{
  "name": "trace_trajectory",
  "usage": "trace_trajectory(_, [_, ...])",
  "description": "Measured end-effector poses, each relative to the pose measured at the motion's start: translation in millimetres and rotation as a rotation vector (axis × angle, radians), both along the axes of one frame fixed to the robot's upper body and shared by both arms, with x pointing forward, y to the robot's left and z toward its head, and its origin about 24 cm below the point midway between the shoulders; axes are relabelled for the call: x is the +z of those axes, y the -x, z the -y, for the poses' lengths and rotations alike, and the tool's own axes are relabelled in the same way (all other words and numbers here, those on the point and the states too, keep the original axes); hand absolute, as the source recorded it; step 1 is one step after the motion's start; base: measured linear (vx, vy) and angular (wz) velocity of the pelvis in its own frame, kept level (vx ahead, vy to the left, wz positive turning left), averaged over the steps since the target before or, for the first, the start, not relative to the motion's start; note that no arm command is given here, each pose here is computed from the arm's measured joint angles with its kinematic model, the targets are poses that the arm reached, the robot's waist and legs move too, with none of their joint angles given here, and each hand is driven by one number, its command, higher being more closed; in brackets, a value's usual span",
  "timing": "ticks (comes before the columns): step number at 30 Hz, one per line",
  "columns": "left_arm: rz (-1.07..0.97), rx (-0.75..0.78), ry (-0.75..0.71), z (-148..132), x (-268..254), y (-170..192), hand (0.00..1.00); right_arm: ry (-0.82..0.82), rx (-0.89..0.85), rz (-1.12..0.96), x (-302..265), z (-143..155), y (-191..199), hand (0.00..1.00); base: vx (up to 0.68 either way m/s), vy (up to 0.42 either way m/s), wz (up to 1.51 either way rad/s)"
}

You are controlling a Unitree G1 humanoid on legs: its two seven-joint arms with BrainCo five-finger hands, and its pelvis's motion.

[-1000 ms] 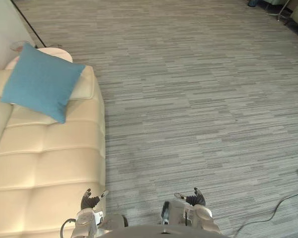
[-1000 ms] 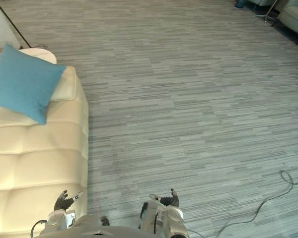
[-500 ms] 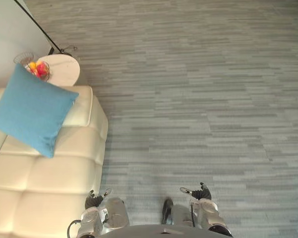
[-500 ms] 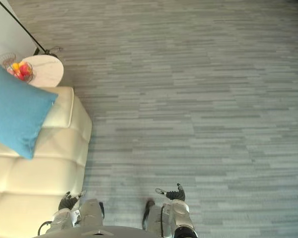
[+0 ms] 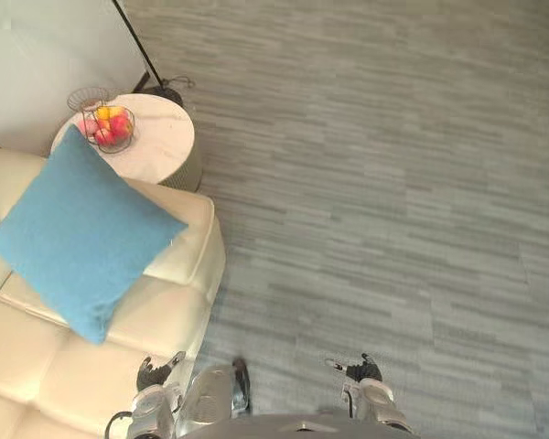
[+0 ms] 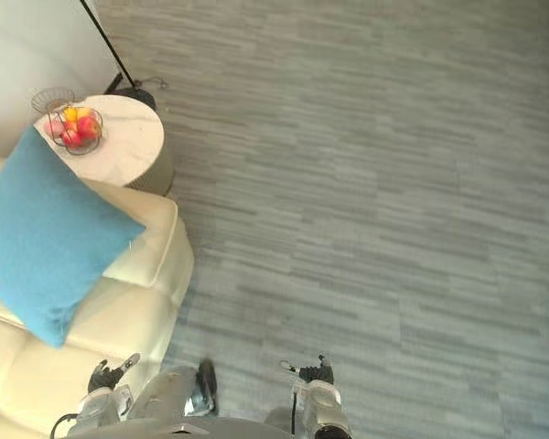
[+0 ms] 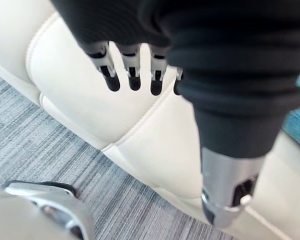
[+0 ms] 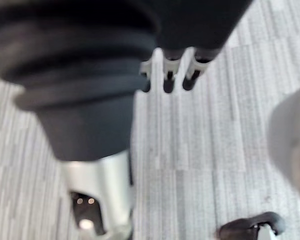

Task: Pick up cushions and gather them together orderly.

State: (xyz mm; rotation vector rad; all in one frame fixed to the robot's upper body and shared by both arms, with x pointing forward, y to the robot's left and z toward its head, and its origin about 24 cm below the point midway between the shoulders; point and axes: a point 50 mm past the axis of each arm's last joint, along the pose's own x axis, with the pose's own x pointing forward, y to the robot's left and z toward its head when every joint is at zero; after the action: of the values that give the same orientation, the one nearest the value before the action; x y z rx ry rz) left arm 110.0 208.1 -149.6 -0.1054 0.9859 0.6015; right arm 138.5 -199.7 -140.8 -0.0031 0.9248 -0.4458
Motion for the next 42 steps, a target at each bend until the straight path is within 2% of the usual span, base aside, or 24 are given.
trace_trajectory(6, [-0.024, 0.021, 0.028, 7.1, -3.5, 5.0, 0.0, 0.02, -0.013, 0.045, 5.8, 5.2, 2.9, 0.0, 0.31, -0.097, 0.89])
trace_trajectory(11, [-0.028, 0.037, 0.052, 14.6, -5.2, 6.8, 0.0, 0.025, -0.048, 0.023, 4.0, 12.1, 15.7, 0.0, 0.36, -0.367, 1.49])
trace_trajectory(14, [-0.039, 0.054, 0.088, 26.2, -7.9, 11.1, 0.0, 0.033, -0.039, 0.028, 5.2, 14.7, 9.9, 0.0, 0.33, -0.293, 1.34])
trace_trajectory(17, [-0.035, 0.067, 0.08, 23.5, -7.3, 11.3, 0.0, 0.024, -0.03, 0.029, 4.8, 12.2, 5.4, 0.0, 0.33, -0.265, 1.14])
trace_trajectory(24, [0.011, -0.085, 0.029, 26.2, 0.0, -9.4, 0.0, 0.014, -0.037, 0.02, 2.8, 9.8, 8.1, 0.0, 0.14, -0.016, 1.12])
trace_trajectory(29, [-0.045, -0.188, -0.034, 8.9, -2.2, -3.1, 0.0, -0.025, -0.03, -0.025, -4.4, -2.0, 10.2, 0.0, 0.08, 0.128, 0.35])
trace_trajectory(36, [-0.08, -0.227, -0.036, 8.0, -5.4, 4.6, 0.0, -0.007, 0.02, -0.02, -3.0, -3.2, 6.1, 0.0, -0.02, 0.082, 0.35])
trace_trajectory(42, [-0.065, -0.188, -0.027, 8.7, -4.6, 1.2, 0.0, -0.036, 0.006, -0.063, -9.5, -8.0, 20.5, 0.0, 0.04, -0.119, 0.67])
